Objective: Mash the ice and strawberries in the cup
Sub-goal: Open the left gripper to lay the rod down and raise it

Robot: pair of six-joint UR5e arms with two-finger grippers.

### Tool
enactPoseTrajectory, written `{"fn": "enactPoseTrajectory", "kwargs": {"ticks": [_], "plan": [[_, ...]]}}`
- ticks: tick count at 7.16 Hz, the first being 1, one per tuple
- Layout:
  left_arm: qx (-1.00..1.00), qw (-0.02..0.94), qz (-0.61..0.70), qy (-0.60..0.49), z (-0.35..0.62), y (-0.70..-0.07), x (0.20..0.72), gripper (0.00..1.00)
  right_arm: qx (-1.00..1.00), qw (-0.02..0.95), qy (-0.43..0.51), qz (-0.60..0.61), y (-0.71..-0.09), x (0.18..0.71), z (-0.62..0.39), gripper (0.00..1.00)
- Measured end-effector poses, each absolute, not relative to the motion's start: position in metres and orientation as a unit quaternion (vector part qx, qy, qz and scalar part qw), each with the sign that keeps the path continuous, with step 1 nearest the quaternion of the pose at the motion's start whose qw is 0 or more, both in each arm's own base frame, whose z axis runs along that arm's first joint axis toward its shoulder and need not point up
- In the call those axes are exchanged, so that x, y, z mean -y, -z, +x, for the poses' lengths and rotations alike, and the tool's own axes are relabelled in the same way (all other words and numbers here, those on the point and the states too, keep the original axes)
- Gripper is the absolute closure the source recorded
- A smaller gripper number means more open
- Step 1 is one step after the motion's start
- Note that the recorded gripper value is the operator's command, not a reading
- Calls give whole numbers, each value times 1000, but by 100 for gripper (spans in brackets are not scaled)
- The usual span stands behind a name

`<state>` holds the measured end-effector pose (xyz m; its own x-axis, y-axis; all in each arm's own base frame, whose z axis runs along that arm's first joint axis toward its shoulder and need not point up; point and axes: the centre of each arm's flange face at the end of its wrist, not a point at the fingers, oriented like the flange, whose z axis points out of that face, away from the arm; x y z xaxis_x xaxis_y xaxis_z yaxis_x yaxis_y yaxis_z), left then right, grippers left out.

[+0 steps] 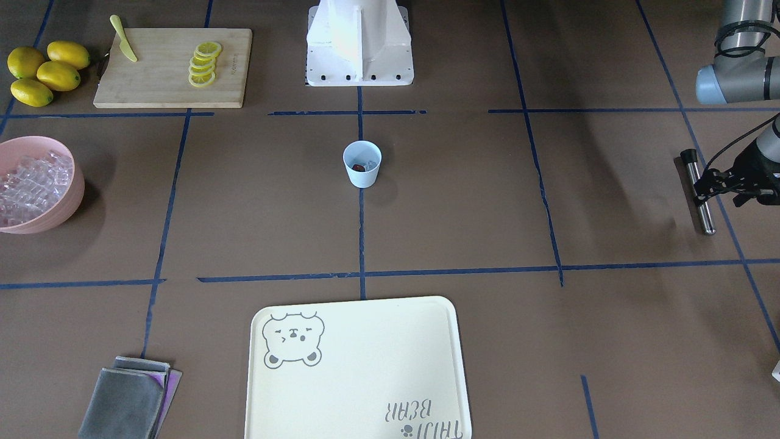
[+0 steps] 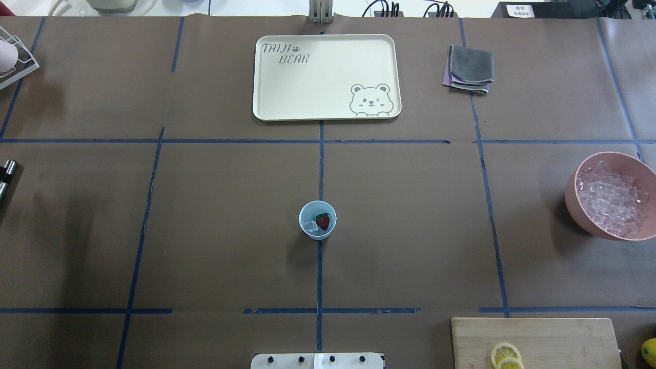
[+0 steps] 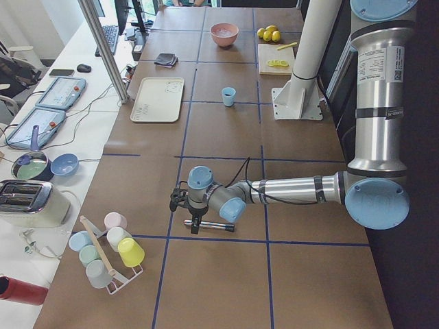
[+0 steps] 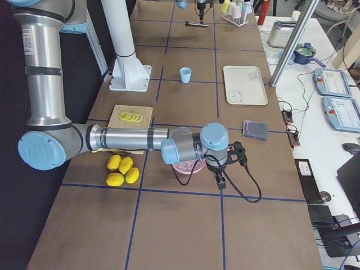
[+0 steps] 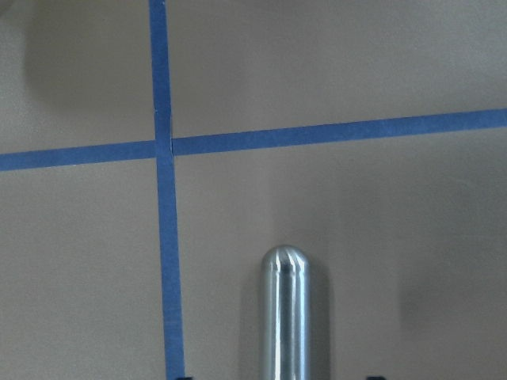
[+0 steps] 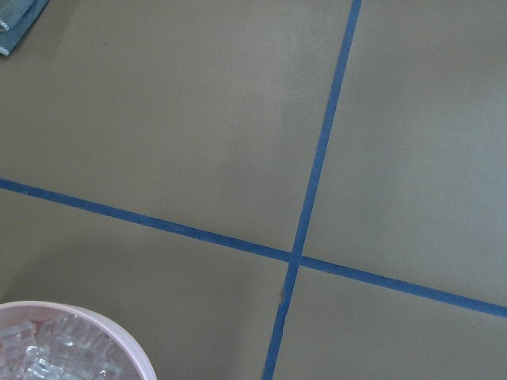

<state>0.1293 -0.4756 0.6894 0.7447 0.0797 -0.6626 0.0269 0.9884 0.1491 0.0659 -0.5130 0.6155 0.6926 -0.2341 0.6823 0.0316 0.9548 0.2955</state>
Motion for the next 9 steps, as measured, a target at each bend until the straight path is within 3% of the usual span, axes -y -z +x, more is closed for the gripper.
{"fn": "enactPoseTrajectory", "kwargs": {"ticks": [4,9], "plan": [[-391,916,70,-51,111,-665,481,0,384,910,77,134,-612,516,64,1],[-365,924,50,-101,-29,-662,509,0,385,911,78,126,-620,517,60,1]]}}
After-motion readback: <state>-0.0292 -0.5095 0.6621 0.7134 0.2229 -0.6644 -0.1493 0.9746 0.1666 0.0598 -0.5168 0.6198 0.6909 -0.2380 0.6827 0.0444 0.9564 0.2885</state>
